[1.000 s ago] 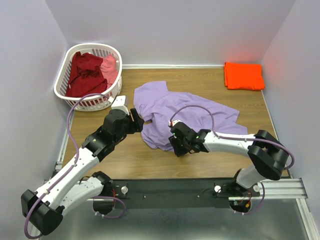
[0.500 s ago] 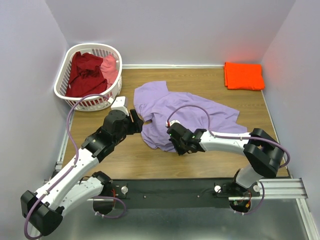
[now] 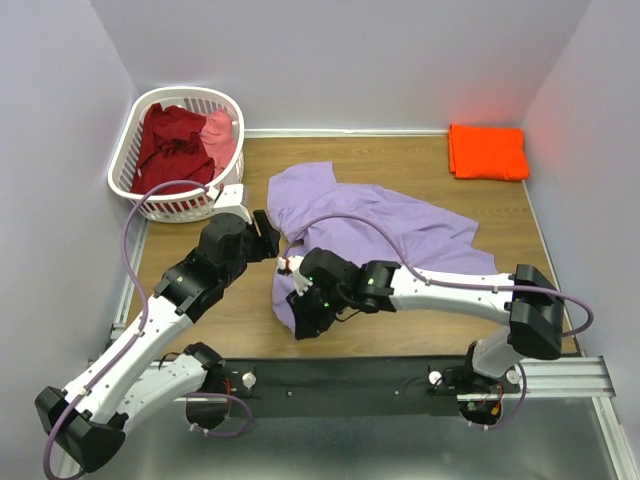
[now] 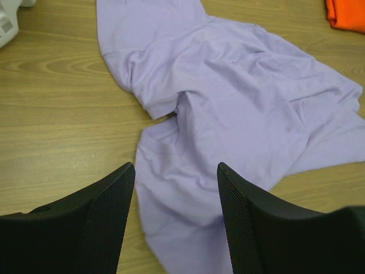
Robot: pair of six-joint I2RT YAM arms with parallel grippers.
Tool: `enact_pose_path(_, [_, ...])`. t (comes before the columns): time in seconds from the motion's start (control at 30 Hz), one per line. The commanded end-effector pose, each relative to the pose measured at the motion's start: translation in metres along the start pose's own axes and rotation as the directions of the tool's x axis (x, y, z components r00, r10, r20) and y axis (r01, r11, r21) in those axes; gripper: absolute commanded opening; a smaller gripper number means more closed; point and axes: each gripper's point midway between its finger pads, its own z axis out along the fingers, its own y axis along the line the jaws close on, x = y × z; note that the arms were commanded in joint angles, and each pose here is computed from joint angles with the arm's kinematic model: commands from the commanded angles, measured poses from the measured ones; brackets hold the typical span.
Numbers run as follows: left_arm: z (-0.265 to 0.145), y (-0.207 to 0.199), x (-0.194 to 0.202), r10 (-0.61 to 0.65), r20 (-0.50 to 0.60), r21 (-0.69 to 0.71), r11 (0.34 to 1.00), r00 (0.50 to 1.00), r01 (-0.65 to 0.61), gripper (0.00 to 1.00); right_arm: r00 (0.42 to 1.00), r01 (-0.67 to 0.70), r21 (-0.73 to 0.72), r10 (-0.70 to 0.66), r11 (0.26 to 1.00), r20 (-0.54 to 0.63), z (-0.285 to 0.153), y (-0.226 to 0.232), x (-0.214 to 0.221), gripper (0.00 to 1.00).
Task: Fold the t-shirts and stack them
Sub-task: Flatten the tshirt out
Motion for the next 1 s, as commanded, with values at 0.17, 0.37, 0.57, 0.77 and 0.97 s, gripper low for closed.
enact_pose_path(0.17, [-0.006, 0.021, -0.015, 0.003, 0.053, -0.113, 0.994, 0.999, 0.003, 0.68, 0.979, -0.166, 0.165, 0.143, 0.972, 0.146, -0.046, -0.056, -0.018, 0.56])
enact_pose_path(0.37, [0.019, 0.017, -0.013, 0.031, 0.03, -0.121, 0.992, 0.999, -0.027, 0.68, 0.873, -0.474, 0.465, 0.331, 0.748, 0.358, -0.11, -0.198, 0.006, 0.59])
enact_pose_path(0.57, [0.069, -0.009, 0.002, 0.087, -0.07, -0.044, 0.995, 0.994, -0.09, 0.68, 0.729, -0.684, 0.556, 0.47, 0.473, 0.498, -0.155, -0.3, 0.038, 0.58])
enact_pose_path(0.77, [0.133, -0.021, 0.04, 0.183, -0.24, -0.006, 0.982, 0.953, -0.189, 0.67, 0.632, -0.772, 0.516, 0.538, 0.371, 0.557, -0.16, -0.348, 0.052, 0.57])
enact_pose_path(0.97, [0.168, -0.017, 0.102, 0.215, -0.416, 0.039, 0.975, 0.883, -0.219, 0.63, 0.59, -0.799, 0.509, 0.581, 0.32, 0.561, -0.153, -0.362, 0.075, 0.57])
